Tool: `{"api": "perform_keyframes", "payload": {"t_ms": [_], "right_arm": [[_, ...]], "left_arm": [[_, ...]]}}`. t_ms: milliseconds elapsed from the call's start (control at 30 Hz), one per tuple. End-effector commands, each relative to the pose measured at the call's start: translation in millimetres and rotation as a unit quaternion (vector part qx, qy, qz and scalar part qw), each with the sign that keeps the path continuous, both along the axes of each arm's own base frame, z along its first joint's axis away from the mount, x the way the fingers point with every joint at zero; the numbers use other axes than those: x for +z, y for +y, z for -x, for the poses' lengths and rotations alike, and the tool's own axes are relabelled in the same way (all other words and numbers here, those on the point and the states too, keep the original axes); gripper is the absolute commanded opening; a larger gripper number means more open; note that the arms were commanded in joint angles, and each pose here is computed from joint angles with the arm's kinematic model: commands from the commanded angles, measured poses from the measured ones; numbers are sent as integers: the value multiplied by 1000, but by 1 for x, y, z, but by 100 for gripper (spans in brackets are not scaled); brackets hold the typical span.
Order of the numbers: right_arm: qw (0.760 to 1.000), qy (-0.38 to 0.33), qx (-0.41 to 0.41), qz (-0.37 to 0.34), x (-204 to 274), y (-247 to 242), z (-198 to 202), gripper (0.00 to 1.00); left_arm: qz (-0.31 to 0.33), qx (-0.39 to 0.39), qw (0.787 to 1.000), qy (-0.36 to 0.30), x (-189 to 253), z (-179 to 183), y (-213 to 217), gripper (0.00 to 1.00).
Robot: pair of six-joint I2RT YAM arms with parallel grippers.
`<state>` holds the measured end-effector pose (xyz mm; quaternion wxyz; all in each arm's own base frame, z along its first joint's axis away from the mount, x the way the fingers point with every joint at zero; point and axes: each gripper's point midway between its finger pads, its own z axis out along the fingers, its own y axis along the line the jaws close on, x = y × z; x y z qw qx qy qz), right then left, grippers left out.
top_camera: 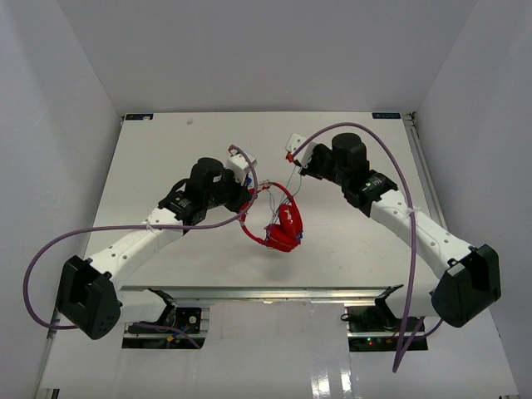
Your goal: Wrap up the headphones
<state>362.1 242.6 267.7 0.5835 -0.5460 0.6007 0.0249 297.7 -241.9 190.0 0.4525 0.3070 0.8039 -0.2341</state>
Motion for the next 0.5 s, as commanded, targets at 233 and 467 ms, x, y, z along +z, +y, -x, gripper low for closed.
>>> {"api": "perform_keyframes", "payload": {"t_ms": [233,467], "right_arm": [[964,149,111,-192,-26,0,36,8],[911,228,240,-247,-34,22,78,9]], "left_arm": [[157,-27,986,-47,122,19,-22,0],[213,-54,975,-35,169,24,-38,0]]}}
